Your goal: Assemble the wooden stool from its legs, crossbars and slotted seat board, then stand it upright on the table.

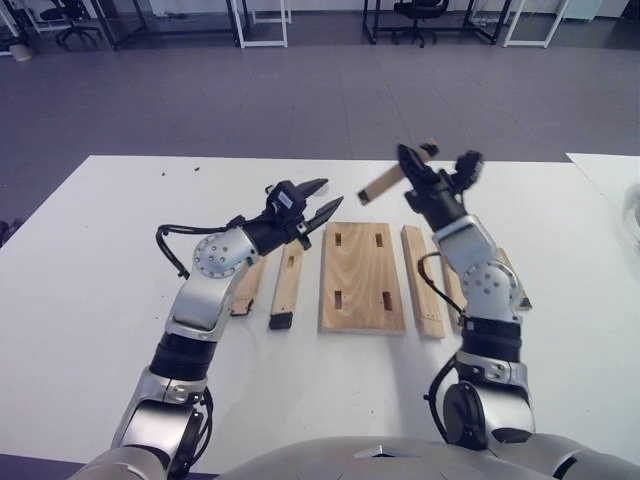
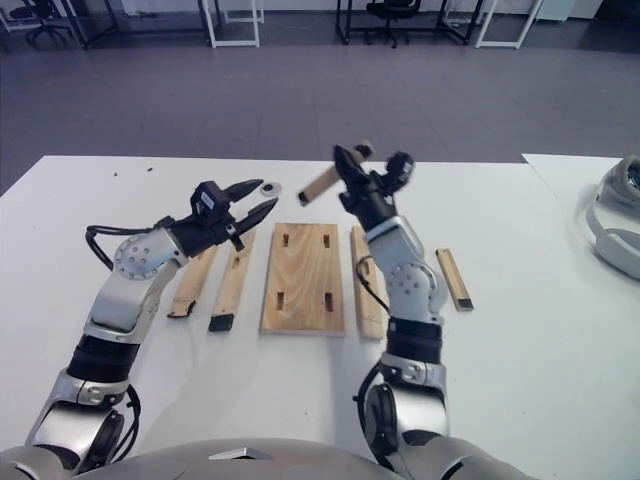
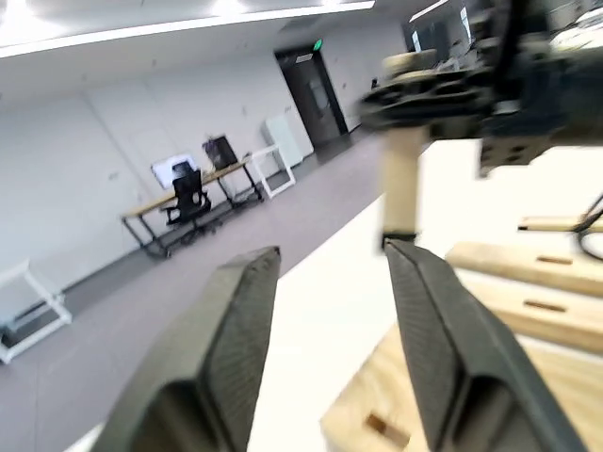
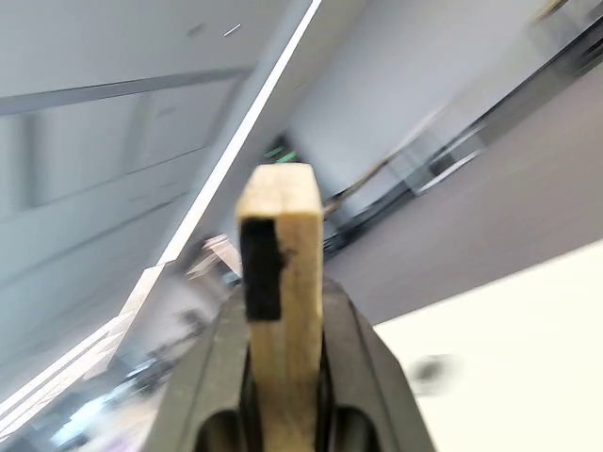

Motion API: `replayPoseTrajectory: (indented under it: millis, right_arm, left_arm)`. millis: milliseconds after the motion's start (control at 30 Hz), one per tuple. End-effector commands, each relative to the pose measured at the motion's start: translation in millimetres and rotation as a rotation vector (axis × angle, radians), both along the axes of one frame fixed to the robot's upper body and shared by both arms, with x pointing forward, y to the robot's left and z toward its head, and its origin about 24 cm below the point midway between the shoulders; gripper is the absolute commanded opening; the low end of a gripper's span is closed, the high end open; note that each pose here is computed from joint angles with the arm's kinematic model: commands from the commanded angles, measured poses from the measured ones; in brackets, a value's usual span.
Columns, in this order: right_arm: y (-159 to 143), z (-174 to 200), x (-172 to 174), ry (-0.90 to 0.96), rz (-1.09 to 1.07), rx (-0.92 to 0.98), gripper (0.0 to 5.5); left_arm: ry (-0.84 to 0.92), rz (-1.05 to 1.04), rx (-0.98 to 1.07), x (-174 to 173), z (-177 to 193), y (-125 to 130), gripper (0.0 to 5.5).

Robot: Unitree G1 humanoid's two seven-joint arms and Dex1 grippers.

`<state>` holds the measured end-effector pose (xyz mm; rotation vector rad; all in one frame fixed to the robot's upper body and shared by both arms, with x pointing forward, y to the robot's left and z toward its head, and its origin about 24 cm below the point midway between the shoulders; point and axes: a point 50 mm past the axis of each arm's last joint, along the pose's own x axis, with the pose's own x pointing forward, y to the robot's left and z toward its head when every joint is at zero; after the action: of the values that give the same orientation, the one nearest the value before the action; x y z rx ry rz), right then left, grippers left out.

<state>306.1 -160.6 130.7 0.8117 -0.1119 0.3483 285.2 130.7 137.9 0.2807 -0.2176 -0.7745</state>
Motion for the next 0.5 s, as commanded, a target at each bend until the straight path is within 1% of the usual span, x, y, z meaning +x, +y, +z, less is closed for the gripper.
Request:
replayPoseTrajectory:
  millis: [33,67,133,200,400,500]
  right_arm:
    - [-35,-30,-30,0.082,-0.152,-0.081,0.40]
    - [-37,-36,-34,0.105,-0.158,-0.110,0.40]
    - [-35,-50,-36,0.147,-0.176,-0.199,0.40]
    - [-28,-59,-39,0.159,-0.176,-0.273,0.40]
    - [-25,-64,-50,0.146,-0.216,-0.352,0.40]
    - [-26,-61,-51,0.122,-0.217,-0.351,0.40]
  left_arm:
    - [0.081,0.222,-0.068,-5,-16,36,2.67]
    - [0.102,0.271,-0.105,-6,-19,40,2.83]
    - [0.141,0.335,-0.180,-5,-24,45,2.88]
    - [0.159,0.361,-0.218,-5,-26,45,2.88]
    - [0.180,0.407,-0.235,-6,-30,49,2.88]
    - [0.179,0.411,-0.231,-6,-30,50,2.88]
